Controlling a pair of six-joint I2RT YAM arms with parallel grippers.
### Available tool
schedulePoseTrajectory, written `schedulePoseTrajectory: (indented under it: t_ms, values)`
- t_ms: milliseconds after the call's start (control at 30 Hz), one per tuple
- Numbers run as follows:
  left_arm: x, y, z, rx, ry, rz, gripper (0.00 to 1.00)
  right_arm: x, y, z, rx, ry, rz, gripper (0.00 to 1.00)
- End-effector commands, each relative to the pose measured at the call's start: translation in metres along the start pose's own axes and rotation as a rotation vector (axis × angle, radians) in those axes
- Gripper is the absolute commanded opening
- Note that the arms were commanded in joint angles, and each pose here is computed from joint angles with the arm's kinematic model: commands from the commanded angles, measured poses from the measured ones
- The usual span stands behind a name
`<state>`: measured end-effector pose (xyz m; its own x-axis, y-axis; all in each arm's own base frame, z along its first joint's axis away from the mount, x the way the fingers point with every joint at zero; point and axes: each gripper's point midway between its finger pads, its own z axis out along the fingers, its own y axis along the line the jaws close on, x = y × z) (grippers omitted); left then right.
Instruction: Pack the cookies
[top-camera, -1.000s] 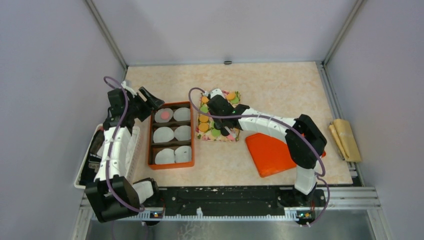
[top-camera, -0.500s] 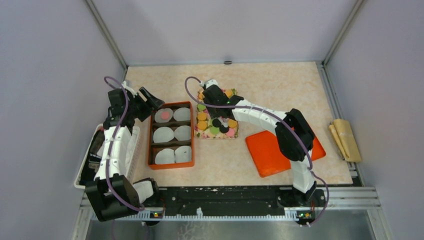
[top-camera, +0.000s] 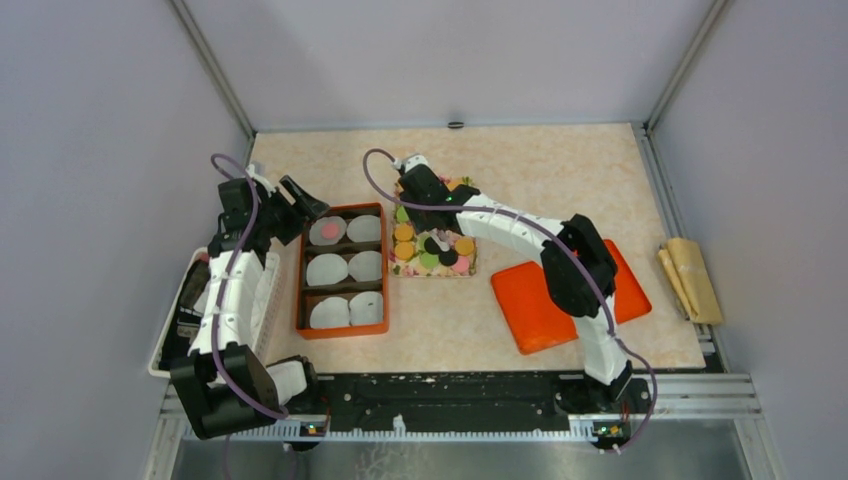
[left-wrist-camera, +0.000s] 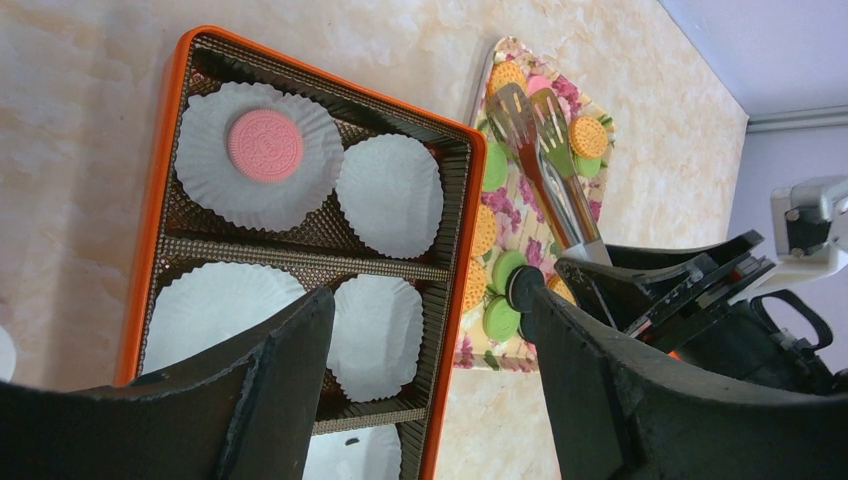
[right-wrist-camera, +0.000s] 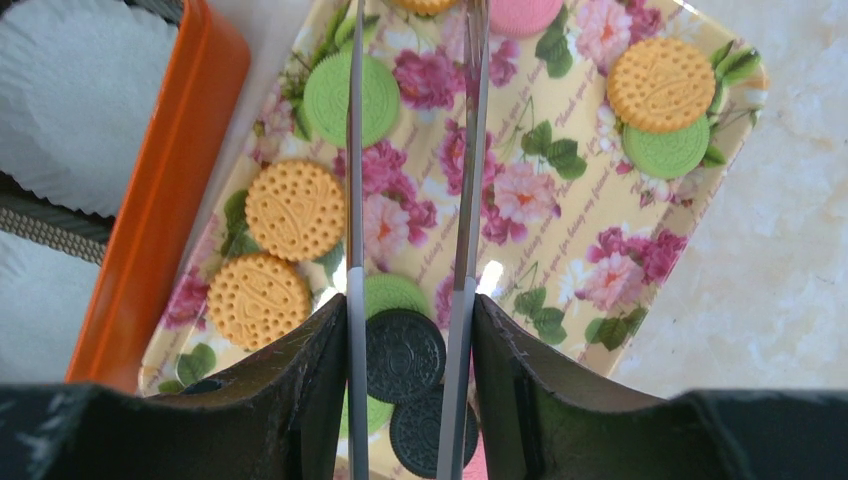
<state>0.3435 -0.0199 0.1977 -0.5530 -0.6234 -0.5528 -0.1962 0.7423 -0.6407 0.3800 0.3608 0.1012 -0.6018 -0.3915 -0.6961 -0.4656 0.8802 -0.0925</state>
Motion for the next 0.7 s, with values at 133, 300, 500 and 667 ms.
schedulePoseTrajectory:
  t_ms: [133, 300, 500, 667]
  values:
    - [-0.004, -0.001, 0.001, 0.026, -0.017, 0.020, 0.78, -0.044, 0.001, 0.008, 0.008, -0.076, 0.022, 0.45]
    - [-0.005, -0.003, -0.001, 0.024, -0.023, 0.027, 0.78, -0.047, 0.000, 0.011, 0.014, -0.074, 0.025, 0.40]
    - [-0.013, -0.005, -0.008, 0.005, -0.052, 0.049, 0.78, -0.057, -0.010, -0.011, 0.032, -0.128, 0.041, 0.30]
    - [-0.027, -0.003, -0.014, -0.026, -0.103, 0.068, 0.78, -0.075, -0.017, -0.053, 0.017, -0.220, 0.052, 0.25]
